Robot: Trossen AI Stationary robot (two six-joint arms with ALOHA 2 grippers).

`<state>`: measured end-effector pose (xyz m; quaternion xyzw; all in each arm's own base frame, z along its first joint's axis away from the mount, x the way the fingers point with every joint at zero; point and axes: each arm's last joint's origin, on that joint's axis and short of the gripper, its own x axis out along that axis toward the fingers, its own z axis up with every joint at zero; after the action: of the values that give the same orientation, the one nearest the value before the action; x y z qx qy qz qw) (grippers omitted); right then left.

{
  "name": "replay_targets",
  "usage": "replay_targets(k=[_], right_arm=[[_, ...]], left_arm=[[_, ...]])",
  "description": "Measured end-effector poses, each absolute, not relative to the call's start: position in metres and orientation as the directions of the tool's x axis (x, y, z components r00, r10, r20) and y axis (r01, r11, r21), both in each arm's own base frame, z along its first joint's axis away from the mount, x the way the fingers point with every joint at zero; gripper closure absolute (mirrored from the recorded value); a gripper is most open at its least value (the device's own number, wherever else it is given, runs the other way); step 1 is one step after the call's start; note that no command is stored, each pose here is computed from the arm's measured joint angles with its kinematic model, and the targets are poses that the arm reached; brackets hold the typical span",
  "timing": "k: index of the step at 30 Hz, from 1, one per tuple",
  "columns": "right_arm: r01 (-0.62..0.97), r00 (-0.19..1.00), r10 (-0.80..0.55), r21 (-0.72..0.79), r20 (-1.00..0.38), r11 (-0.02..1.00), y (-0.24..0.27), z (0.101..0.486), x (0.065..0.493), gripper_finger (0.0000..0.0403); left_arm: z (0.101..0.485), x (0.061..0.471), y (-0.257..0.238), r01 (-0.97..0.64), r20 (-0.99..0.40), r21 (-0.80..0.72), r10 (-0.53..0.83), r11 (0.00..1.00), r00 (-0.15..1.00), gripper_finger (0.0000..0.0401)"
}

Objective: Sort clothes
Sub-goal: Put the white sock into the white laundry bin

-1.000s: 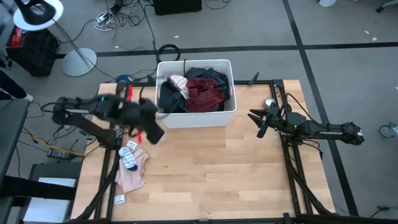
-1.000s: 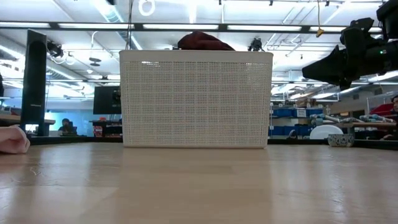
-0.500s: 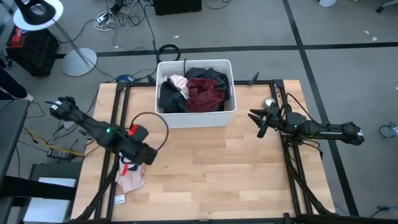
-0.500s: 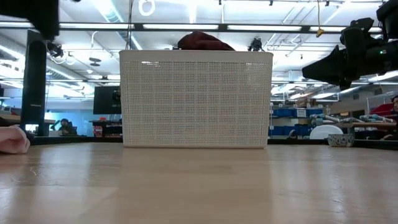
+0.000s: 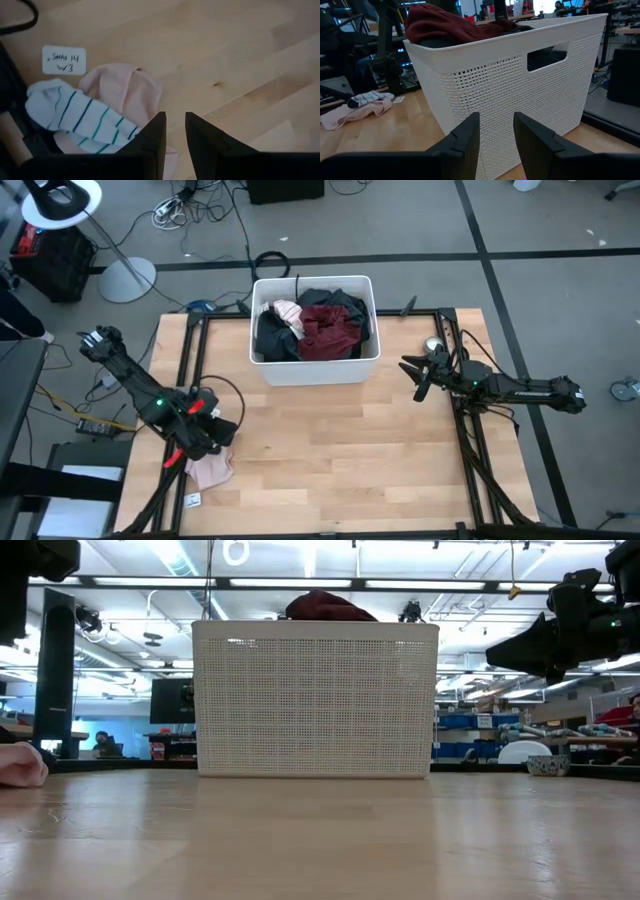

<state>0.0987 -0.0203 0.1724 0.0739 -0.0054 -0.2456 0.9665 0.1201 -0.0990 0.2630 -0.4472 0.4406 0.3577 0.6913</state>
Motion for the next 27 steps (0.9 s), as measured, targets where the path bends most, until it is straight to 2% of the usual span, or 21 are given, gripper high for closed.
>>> replay_targets(k=[7,13,15,17,19,21,27], right_arm=[[0.474,0.879,-0.476,0.145,-0.026,0.868,-0.020,0.172,0.099,0.0282],[0.474,0.879,-0.476,0.145,-0.026,0.868,-0.020,0.172,0.099,0.0282],[0.474,0.879,-0.475,0.145,-0.026,0.869,-0.020,0.172,0.099,0.0282],[0.474,0.879,-0.475,0.145,-0.026,0.869,-0.020,0.172,0.099,0.0282],[0.474,0.879,-0.475,0.145,-0.026,0.869,-0.020,0.172,0.099,0.0282],[0.474,0.879,-0.475,0.145,-0.026,0.868,-0.020,0.172,0.099,0.0282],[0.474,0.879,-0.476,0.146,-0.026,0.868,-0.020,0.172,0.099,0.0282]], left_arm=[[0.260,0.119,-0.101,-0.918,-0.939,-0.300,0.088,0.259,0.332,0.0319],[0.259,0.116,-0.101,-0.944,-0.958,-0.266,0.058,0.195,0.282,0.0281],[0.259,0.116,-0.101,-0.945,-0.960,-0.258,0.059,0.202,0.274,0.0266],[0.259,0.115,-0.100,-0.934,-0.962,-0.241,0.064,0.263,0.266,0.0255],[0.259,0.117,-0.102,-0.927,-0.961,-0.249,0.045,0.280,0.272,0.0249],[0.258,0.120,-0.106,-0.924,-0.959,-0.265,0.029,0.276,0.283,0.0249],[0.251,0.116,-0.109,-0.959,-0.983,-0.179,0.005,0.220,0.185,0.0253]])
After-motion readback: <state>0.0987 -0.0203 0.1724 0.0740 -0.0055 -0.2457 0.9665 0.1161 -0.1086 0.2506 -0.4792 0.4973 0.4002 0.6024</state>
